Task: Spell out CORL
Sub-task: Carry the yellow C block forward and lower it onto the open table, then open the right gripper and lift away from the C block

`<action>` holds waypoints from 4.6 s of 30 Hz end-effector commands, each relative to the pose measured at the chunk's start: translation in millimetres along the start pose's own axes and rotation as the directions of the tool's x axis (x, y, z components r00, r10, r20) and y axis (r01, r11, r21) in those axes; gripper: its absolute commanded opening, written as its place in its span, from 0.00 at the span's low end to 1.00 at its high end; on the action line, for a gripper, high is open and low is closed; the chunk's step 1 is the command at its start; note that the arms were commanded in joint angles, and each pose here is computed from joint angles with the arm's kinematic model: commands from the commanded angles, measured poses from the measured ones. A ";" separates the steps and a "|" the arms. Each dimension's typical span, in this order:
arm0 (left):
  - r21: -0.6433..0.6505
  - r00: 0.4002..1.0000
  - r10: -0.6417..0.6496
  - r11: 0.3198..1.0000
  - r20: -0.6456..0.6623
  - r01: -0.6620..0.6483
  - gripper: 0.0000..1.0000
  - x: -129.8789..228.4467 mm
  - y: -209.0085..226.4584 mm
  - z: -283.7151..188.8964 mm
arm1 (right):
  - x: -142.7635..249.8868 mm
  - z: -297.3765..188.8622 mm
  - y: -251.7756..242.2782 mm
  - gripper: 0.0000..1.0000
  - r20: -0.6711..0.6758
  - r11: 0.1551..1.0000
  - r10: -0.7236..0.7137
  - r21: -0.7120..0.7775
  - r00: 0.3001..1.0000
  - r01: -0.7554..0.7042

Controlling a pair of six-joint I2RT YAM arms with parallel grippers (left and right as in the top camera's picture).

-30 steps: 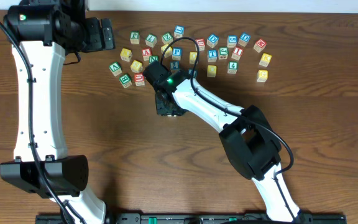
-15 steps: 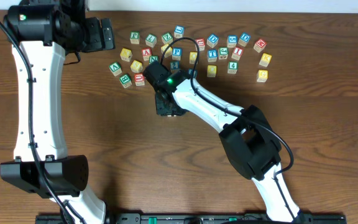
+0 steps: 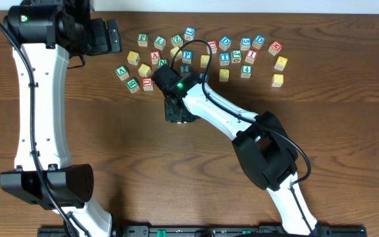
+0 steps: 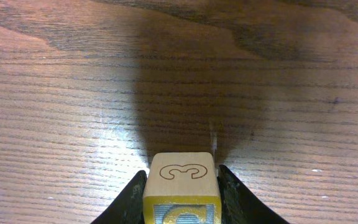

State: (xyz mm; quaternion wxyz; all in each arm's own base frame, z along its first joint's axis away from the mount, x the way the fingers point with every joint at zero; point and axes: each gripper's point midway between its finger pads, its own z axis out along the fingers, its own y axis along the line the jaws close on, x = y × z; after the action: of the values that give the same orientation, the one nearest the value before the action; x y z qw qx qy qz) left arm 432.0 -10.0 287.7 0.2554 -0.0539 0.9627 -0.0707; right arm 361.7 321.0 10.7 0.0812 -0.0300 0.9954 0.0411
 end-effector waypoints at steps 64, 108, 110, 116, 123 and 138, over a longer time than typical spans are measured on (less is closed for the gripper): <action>-0.016 1.000 -0.009 1.000 -0.022 0.009 0.98 3.1 3.8 7.6 | -3.7 -6.6 -12.8 0.35 -0.015 1.000 0.006 0.004 1.000 -0.006; -0.016 1.000 -0.009 1.000 -0.022 0.009 0.98 3.1 3.8 7.6 | -3.7 -13.6 -9.6 0.40 -0.014 0.997 -0.073 -0.018 0.997 0.072; -0.016 1.000 -0.009 1.000 -0.022 0.009 0.98 3.1 3.8 7.6 | -7.7 -25.0 -7.6 0.42 0.009 0.995 -0.093 -0.030 0.996 0.093; -0.016 1.000 -0.009 1.000 -0.022 0.009 0.98 3.1 3.8 7.6 | -34.3 -89.4 -15.7 0.44 0.143 0.993 -0.083 -0.074 0.986 0.094; -0.016 1.000 -0.009 1.000 -0.022 0.009 0.98 3.1 3.8 7.6 | -58.3 -145.4 -67.9 0.46 0.212 0.996 -0.012 -0.083 0.977 0.030; -0.016 1.000 -0.009 1.000 -0.022 0.009 0.98 3.1 3.8 7.6 | -70.0 -162.1 -115.2 0.54 0.159 0.979 -0.057 -0.185 0.986 0.087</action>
State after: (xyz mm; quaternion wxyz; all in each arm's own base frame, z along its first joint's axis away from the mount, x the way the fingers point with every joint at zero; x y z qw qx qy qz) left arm 431.9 -10.0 287.6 0.2552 -0.0541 0.9628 -0.0708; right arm 404.5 201.2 150.1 0.1310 -0.0479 0.9834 0.1161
